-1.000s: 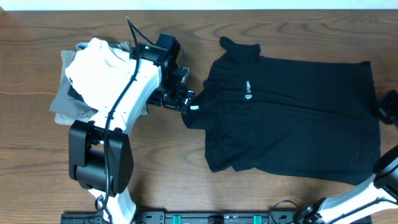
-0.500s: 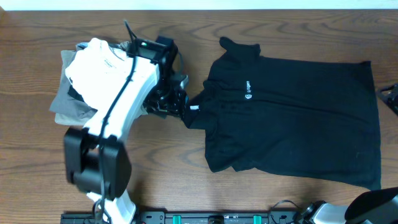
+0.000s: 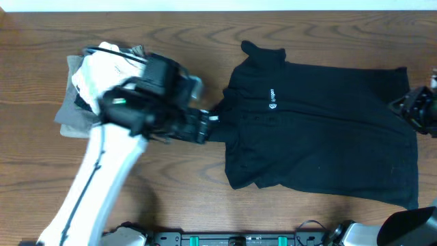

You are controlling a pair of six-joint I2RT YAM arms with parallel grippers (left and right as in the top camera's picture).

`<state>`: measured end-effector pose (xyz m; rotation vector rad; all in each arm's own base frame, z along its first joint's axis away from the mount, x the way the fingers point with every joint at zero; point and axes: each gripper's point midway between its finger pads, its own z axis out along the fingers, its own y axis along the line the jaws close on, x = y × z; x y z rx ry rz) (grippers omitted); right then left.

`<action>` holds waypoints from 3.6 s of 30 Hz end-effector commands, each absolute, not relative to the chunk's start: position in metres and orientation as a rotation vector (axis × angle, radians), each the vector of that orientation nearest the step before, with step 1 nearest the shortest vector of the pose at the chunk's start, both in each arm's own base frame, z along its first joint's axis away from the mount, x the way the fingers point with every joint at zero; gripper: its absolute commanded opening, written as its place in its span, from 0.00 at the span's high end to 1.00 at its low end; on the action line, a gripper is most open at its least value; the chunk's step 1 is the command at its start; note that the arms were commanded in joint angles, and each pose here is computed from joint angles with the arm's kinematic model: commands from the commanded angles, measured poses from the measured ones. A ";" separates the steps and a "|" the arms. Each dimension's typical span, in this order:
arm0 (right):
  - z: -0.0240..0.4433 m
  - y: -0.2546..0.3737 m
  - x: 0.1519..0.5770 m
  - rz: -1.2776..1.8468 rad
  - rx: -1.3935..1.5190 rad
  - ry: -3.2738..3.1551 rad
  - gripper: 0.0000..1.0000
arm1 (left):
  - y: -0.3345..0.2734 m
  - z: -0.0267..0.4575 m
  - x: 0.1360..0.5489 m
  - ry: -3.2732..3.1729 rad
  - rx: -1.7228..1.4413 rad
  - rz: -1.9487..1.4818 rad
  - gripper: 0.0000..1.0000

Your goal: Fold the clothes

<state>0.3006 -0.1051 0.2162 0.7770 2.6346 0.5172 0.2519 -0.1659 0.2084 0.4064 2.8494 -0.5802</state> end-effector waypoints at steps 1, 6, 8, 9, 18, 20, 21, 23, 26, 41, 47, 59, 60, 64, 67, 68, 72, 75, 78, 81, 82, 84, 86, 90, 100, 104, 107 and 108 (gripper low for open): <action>0.203 -0.095 0.297 0.448 0.715 2.713 0.66 | -0.198 0.144 0.214 3.077 0.423 -0.749 0.20; 0.194 -0.092 0.294 0.419 0.705 2.748 0.66 | -0.219 0.091 0.177 3.290 0.515 -0.742 0.20; 0.194 -0.093 0.295 0.417 0.704 2.744 0.66 | -0.228 0.077 0.168 3.342 0.572 -0.731 0.20; 0.194 -0.093 0.296 0.416 0.703 2.743 0.65 | -0.231 0.070 0.164 3.361 0.595 -0.716 0.20; 0.193 -0.096 0.295 0.389 0.710 2.744 0.65 | -0.244 0.045 0.170 3.347 0.672 -0.714 0.25; 0.193 -0.098 0.295 0.375 0.722 2.744 0.65 | -0.248 0.042 0.178 3.302 0.683 -0.703 0.27; 0.193 -0.098 0.295 0.375 0.721 2.744 0.65 | -0.249 0.040 0.183 3.280 0.687 -0.689 0.32; 0.193 -0.099 0.296 0.373 0.720 2.742 0.65 | -0.252 0.039 0.190 3.245 0.693 -0.694 0.43; 0.193 -0.099 0.296 0.373 0.720 2.741 0.65 | -0.251 0.040 0.188 3.257 0.690 -0.692 0.66; 0.148 -0.124 0.270 0.138 0.938 2.817 0.61 | -0.218 0.113 0.216 3.210 0.696 -0.520 0.94; 0.092 -0.133 0.228 0.096 1.219 2.853 0.61 | -0.220 0.112 0.211 3.222 0.716 -0.518 0.75; 0.039 -0.123 0.198 0.377 1.466 2.735 0.86 | -0.242 0.093 0.205 3.157 0.830 -0.577 0.58; 0.037 -0.120 0.194 0.384 1.478 2.749 0.88 | -0.245 0.096 0.200 3.167 0.836 -0.633 0.58; 0.033 -0.107 0.179 0.419 1.522 2.802 0.59 | -0.242 0.097 0.180 3.225 0.917 -0.681 0.57; 0.028 -0.111 0.164 0.313 1.558 2.844 0.41 | -0.236 0.089 0.181 3.234 0.922 -0.625 0.50; 0.025 -0.116 0.157 0.235 1.603 2.850 0.36 | -0.235 0.086 0.183 3.233 0.922 -0.607 0.50; 0.016 -0.118 0.153 0.191 1.677 2.804 0.30 | -0.237 0.083 0.185 3.234 0.905 -0.607 0.46; 0.015 -0.115 0.166 0.282 1.603 2.786 0.31 | -0.237 0.084 0.178 3.265 0.899 -0.638 0.45; 0.020 -0.103 0.190 0.489 1.424 2.760 0.34 | -0.237 0.078 0.165 3.302 0.908 -0.669 0.44; 0.024 -0.097 0.200 0.581 1.378 2.724 0.35 | -0.239 0.065 0.162 3.299 0.925 -0.672 0.44; 0.026 -0.095 0.203 0.601 1.353 2.721 0.35 | -0.242 0.061 0.163 3.287 0.930 -0.692 0.44; 0.027 -0.094 0.205 0.620 1.328 2.718 0.35 | -0.252 0.054 0.167 3.267 0.909 -0.753 0.42; 0.028 -0.094 0.206 0.627 1.304 2.719 0.36 | -0.258 0.042 0.174 3.285 0.830 -0.754 0.42; 0.031 -0.093 0.208 0.635 1.286 2.713 0.36 | -0.258 0.023 0.173 3.376 0.726 -0.732 0.44; 0.039 -0.097 0.213 0.603 1.252 2.680 0.36 | -0.245 0.014 0.182 3.461 0.550 -0.693 0.94; 0.040 -0.099 0.214 0.596 1.246 2.674 0.37 | -0.249 0.033 0.190 3.429 0.557 -0.710 0.94; 0.040 -0.099 0.214 0.596 1.247 2.676 0.37 | -0.252 0.064 0.201 3.366 0.567 -0.744 0.94; 0.040 -0.099 0.214 0.596 1.247 2.675 0.37 | -0.254 0.077 0.207 3.322 0.581 -0.765 0.94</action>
